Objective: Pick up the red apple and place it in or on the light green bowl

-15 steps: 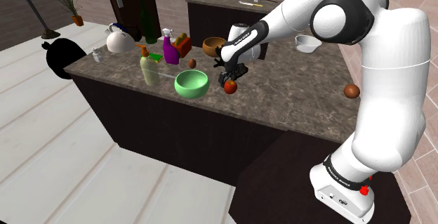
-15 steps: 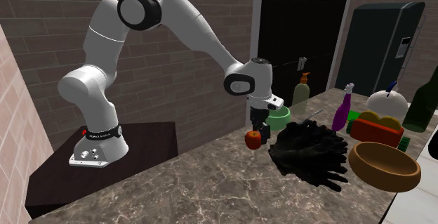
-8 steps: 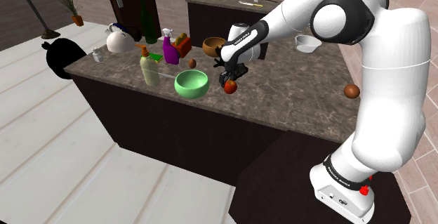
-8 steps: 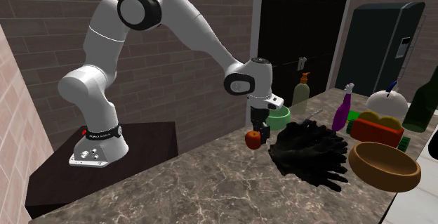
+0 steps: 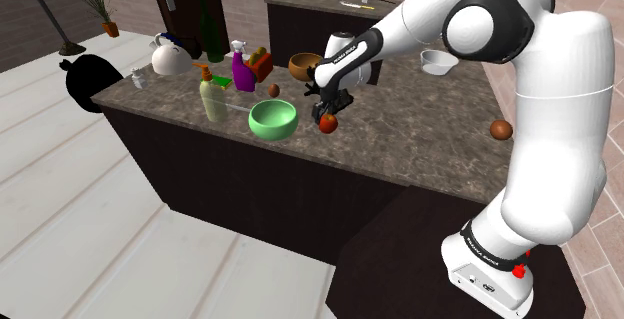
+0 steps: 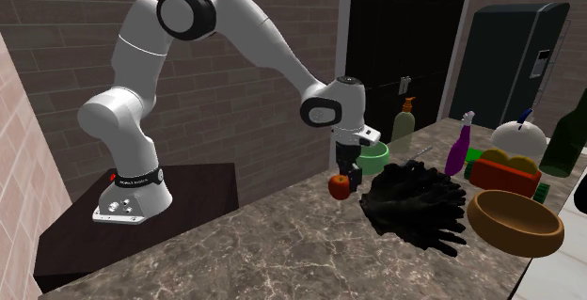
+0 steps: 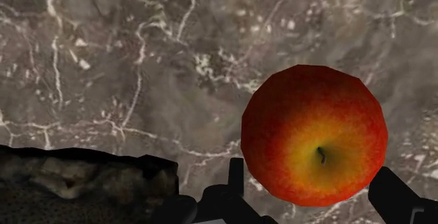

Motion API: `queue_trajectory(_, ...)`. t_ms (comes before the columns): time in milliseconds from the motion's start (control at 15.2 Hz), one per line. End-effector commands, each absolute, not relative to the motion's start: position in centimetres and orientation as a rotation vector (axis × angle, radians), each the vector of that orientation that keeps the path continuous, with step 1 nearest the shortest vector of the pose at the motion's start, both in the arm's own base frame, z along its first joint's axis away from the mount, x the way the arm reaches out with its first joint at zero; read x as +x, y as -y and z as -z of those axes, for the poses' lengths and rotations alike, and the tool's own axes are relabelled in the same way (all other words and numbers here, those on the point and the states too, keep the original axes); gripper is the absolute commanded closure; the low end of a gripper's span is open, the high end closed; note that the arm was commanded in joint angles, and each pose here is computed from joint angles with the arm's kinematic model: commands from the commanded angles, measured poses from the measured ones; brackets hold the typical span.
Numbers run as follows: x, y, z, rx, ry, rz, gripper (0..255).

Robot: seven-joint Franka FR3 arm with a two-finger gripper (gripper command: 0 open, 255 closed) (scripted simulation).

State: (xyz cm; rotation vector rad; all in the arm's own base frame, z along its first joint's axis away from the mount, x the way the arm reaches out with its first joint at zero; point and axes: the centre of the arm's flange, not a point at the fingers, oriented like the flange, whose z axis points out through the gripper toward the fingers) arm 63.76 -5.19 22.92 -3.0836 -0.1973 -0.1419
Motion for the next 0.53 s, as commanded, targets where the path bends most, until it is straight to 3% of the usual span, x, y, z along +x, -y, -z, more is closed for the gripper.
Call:
queue_trajectory(0,63.7,5.2,-23.7,-3.084,0.196,0.139,255)
queue_trajectory(462,63.7,5.2,-27.4,-3.084,0.196,0.139,255)
